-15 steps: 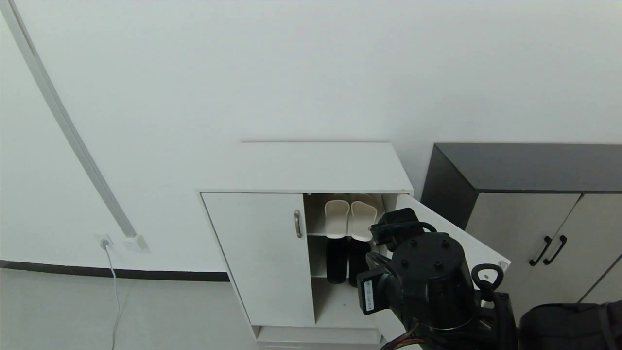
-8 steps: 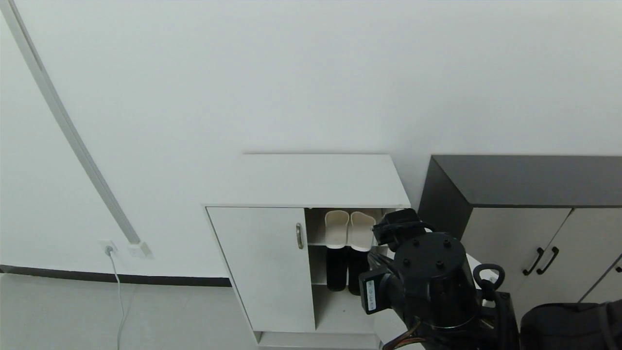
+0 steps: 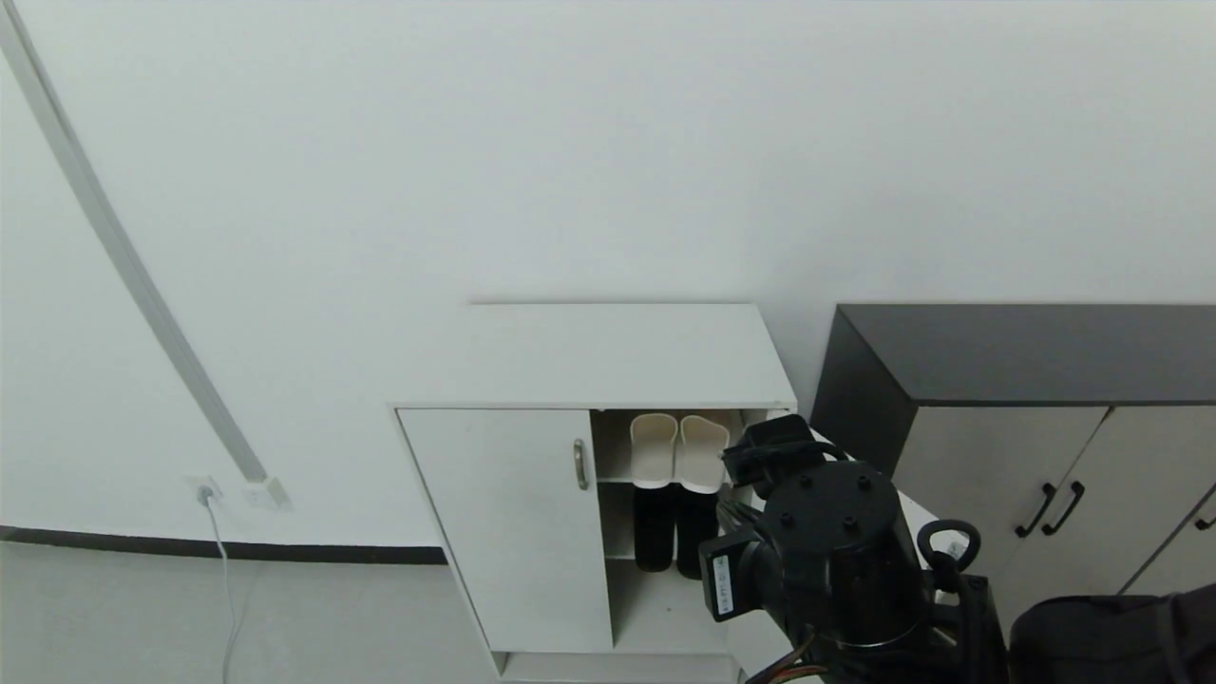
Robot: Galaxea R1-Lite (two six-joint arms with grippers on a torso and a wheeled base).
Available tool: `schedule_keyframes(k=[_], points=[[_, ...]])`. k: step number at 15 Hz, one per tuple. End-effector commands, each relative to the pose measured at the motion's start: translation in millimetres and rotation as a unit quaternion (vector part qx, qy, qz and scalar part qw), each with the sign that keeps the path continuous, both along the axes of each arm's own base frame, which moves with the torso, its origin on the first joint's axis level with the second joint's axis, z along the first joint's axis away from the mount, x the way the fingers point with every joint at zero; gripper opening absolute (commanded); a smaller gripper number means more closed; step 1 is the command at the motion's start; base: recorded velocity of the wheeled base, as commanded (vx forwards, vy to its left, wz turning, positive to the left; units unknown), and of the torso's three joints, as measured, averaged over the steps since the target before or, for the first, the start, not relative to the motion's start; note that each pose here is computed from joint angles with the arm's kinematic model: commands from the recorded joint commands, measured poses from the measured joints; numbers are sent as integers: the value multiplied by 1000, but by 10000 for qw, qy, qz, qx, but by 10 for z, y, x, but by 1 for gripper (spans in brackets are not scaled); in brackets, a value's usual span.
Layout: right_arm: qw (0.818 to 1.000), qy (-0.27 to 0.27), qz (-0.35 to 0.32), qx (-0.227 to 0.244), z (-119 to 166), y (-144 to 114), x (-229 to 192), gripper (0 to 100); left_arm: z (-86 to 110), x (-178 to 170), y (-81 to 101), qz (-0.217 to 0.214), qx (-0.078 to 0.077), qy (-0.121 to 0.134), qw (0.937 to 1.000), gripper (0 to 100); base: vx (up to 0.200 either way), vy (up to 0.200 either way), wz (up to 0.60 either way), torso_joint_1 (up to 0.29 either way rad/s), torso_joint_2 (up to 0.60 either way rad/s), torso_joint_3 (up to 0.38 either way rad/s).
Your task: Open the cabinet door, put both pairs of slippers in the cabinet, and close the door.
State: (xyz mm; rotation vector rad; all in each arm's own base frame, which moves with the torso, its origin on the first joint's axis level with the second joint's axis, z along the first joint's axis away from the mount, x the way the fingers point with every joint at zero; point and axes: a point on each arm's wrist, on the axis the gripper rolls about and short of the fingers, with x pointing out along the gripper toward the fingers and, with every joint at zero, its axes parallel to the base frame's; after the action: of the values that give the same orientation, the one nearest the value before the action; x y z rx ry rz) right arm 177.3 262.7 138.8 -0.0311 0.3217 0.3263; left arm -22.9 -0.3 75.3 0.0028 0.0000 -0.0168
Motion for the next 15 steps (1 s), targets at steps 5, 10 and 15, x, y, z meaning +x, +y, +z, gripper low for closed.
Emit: schedule_keyframes(k=[5,10,15], points=[[9998,-60,-165,16,-5,-49,112,0,0,1,0,0,2,8,10000,0,0,0,-360,1,-2,0],[9993,-141,-348,42,-75,-87,283,0,0,1,0,0,2,8,10000,0,0,0,0,0,0,0],[9987,-169,-488,-11,-64,-153,365,0,0,1,0,0,2,8,10000,0,-160,0,0,5,3,1]])
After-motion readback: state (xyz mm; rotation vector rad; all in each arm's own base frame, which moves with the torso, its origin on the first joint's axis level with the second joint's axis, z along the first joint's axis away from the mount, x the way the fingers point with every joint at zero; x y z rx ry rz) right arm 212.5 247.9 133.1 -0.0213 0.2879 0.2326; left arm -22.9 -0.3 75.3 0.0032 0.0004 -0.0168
